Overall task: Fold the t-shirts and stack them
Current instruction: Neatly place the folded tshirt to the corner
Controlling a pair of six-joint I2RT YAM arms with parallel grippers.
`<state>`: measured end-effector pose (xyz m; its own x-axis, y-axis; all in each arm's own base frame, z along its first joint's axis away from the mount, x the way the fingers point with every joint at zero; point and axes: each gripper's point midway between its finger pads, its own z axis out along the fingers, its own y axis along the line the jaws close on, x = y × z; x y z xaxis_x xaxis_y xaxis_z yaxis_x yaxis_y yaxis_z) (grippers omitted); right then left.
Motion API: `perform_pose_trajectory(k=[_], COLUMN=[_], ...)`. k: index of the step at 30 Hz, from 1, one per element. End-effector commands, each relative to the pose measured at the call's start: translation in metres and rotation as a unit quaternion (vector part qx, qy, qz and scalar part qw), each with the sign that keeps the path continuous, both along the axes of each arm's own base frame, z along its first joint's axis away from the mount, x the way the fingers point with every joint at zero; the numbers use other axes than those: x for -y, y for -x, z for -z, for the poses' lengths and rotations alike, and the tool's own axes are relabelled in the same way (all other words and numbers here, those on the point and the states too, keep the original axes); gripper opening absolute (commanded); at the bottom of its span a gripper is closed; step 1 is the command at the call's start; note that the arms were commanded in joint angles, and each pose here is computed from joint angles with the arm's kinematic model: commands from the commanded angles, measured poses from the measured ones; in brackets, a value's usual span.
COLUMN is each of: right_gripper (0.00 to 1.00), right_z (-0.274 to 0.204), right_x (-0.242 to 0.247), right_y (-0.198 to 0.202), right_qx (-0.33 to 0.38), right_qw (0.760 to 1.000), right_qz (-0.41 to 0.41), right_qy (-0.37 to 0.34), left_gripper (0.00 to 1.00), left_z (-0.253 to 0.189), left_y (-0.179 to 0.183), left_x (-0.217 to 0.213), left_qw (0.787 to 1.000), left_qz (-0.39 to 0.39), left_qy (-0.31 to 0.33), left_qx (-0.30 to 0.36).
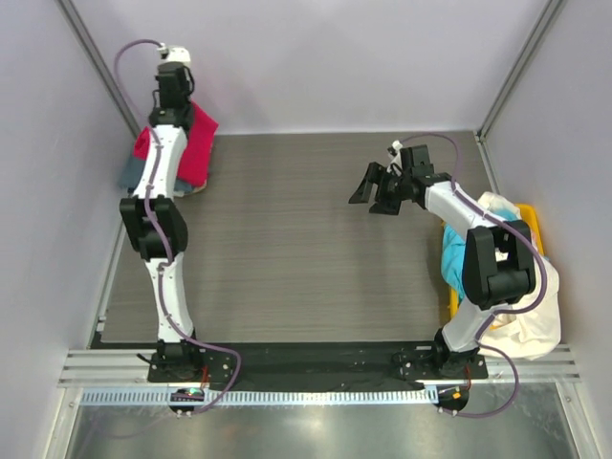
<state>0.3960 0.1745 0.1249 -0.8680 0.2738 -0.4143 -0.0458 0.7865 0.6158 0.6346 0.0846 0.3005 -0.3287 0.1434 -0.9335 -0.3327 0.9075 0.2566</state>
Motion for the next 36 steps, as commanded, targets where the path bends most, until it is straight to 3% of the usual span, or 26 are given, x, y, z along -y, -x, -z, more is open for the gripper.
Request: perform_pose_trajectory(k=[1,6,10,13,18,25,33,36], right_gripper=[0.79,0.79,0.79,0.79,0.79,0.79,0.79,0.79], right_z=[-0.014,-0.011,-0.012,-0.009,-0.008,-0.005,-0.001,0.0], right_x=[-0.007,-0.009,-0.01,-0.011,-0.012,-0.017,-0.023,-0.023], right_y=[-0.008,-0.009,-0.01,-0.01,-0.009,-0.01,-0.014,-0.014], right_qx=[0.024,0.019,0.021,0.018,0.015,0.011,0.007,0.005], right_qw=[1.0,1.0,1.0,1.0,1.0,1.0,1.0,1.0], right_qz=[-0.006,-0.008,-0.01,-0.01,-0.012,-0.017,-0.021,-0.023], right_qy=[-0.01,-0.012,-0.012,-0.011,-0.012,-0.012,-0.01,-0.01], left_gripper=[0.01,0.04,0.06,0.06,0.08,0.05,0.04,0.05], left_z=[-0.059,-0.059,-0.046,-0.048,-0.034,-0.015,-0.003,-0.007], left_y=[-0.004,-0.007,-0.015,-0.017,-0.032,-0.044,-0.029,-0.031], left_x=[0.006,0.004,0.009,0.007,0.01,-0.008,-0.105,-0.108], left_qw=[0.991,0.996,0.995,0.994,0.987,0.989,0.988,0.986], left_qz=[-0.046,-0.018,0.012,-0.008,-0.01,-0.026,-0.097,-0.088], left_qy=[-0.093,-0.032,-0.059,-0.068,-0.134,-0.101,-0.052,-0.074], left_qx=[0.084,0.084,0.077,0.083,0.093,0.104,0.113,0.118])
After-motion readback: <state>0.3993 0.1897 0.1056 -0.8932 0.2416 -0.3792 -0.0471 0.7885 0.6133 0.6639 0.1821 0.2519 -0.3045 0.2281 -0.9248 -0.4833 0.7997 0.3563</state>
